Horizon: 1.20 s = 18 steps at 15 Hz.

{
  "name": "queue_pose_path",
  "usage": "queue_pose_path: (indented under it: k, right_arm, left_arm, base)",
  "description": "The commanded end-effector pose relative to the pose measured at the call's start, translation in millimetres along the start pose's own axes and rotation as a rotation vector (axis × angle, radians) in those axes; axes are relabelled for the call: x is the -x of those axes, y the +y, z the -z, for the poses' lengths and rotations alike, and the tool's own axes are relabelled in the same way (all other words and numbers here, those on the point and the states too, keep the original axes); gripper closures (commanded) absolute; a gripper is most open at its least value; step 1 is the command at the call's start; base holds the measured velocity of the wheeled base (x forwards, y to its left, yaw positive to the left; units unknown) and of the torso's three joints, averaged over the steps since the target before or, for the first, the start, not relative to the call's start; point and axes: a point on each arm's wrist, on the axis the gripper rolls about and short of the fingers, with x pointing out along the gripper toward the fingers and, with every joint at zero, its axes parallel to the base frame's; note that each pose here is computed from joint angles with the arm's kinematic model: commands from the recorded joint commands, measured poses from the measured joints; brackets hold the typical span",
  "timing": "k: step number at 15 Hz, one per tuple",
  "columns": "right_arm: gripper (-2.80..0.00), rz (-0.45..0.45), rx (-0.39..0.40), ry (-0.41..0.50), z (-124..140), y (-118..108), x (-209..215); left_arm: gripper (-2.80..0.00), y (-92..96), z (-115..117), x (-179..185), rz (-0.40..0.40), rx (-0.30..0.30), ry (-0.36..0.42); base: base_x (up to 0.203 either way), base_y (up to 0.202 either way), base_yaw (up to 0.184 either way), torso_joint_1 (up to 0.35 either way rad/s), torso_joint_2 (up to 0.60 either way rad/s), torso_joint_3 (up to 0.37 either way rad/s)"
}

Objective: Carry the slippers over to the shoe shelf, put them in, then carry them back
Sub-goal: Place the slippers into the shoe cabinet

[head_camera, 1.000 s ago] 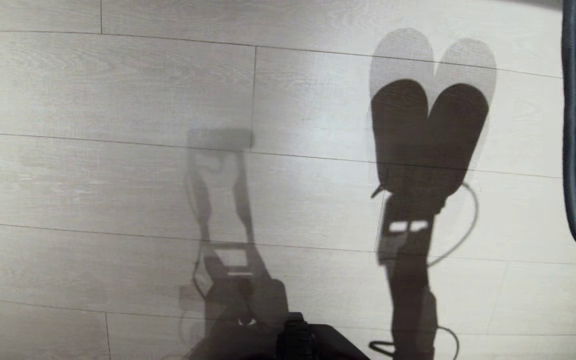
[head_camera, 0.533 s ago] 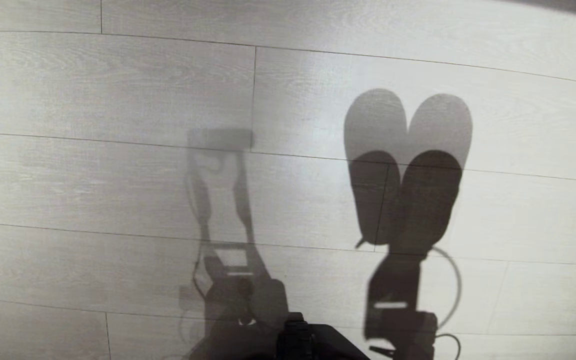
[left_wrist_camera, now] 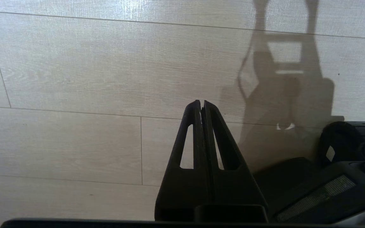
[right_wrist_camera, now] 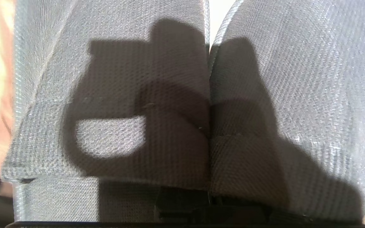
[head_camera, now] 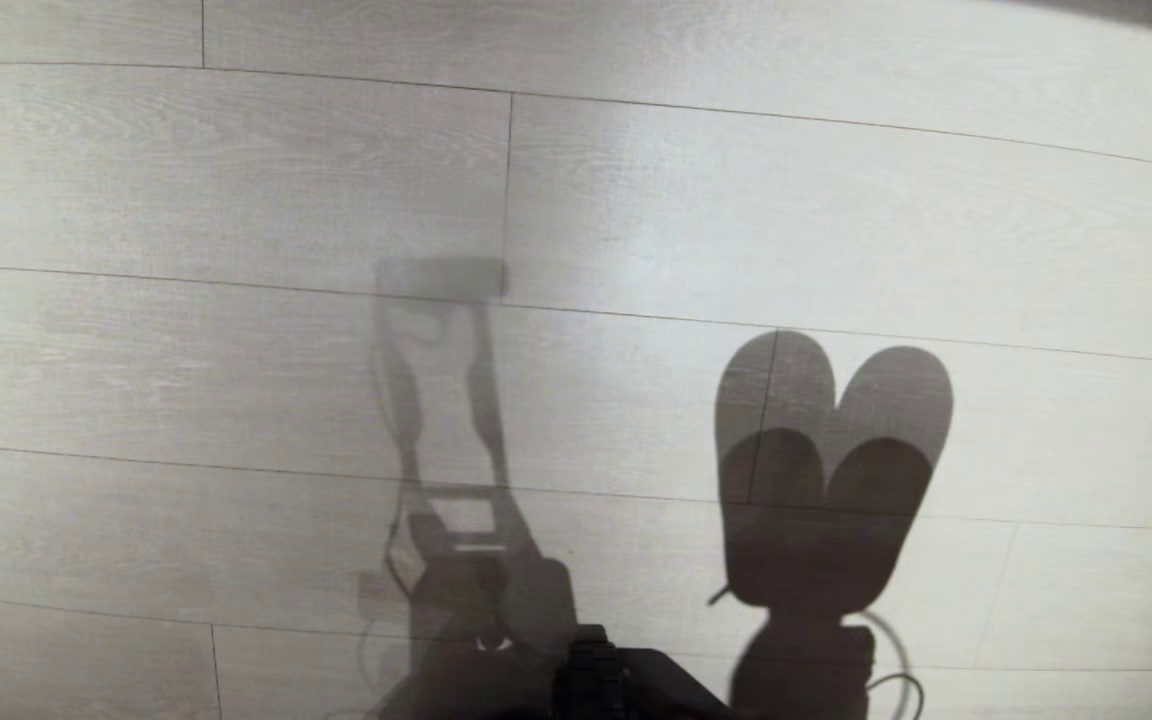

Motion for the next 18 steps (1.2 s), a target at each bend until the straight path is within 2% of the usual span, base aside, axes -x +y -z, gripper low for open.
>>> queue_pose_path:
  k: [1, 4, 6, 7, 9, 11, 12, 18]
  right_arm:
    - [0.0, -0.007, 0.007, -0.009, 15, 1, 7]
    - [0.0, 0.004, 0.007, 0.01, 35, 2, 17]
    - [0.0, 0.049, 0.002, 0.064, 49, 2, 25]
    - [0.0, 0.082, 0.002, 0.077, 50, 1, 25]
    - [0.0, 0.087, 0.003, 0.079, 51, 1, 24]
    - [0.0, 0.135, 0.036, 0.113, 60, 0, 23]
    - [0.0, 0.147, 0.056, 0.161, 67, -1, 23]
    - [0.0, 0.151, 0.05, 0.169, 68, -1, 23]
  left_arm:
    - [0.0, 0.0, 0, 0, -0.002, 0.001, 0.0]
    - [0.0, 0.0, 0, 0, -0.001, 0.002, 0.0]
    - [0.0, 0.0, 0, 0, -0.002, 0.002, -0.001]
    - [0.0, 0.0, 0, 0, -0.003, 0.002, -0.001]
    - [0.0, 0.0, 0, 0, 0.0, 0.002, 0.0]
    - [0.0, 0.0, 0, 0, -0.001, 0.002, -0.001]
    - [0.0, 0.0, 0, 0, -0.001, 0.002, 0.0]
    - [0.0, 0.0, 0, 0, -0.001, 0.007, 0.001]
  base:
    - [0.0, 0.0, 0.0, 0.0, 0.0, 0.0]
    - [0.0, 0.0, 0.0, 0.0, 0.0, 0.0]
    - [0.0, 0.0, 0.0, 0.0, 0.0, 0.0]
    - [0.0, 0.0, 0.0, 0.0, 0.0, 0.0]
    - [0.0, 0.0, 0.0, 0.0, 0.0, 0.0]
    - [0.0, 0.0, 0.0, 0.0, 0.0, 0.0]
    - [0.0, 0.0, 0.0, 0.0, 0.0, 0.0]
    - [0.0, 0.0, 0.0, 0.0, 0.0, 0.012]
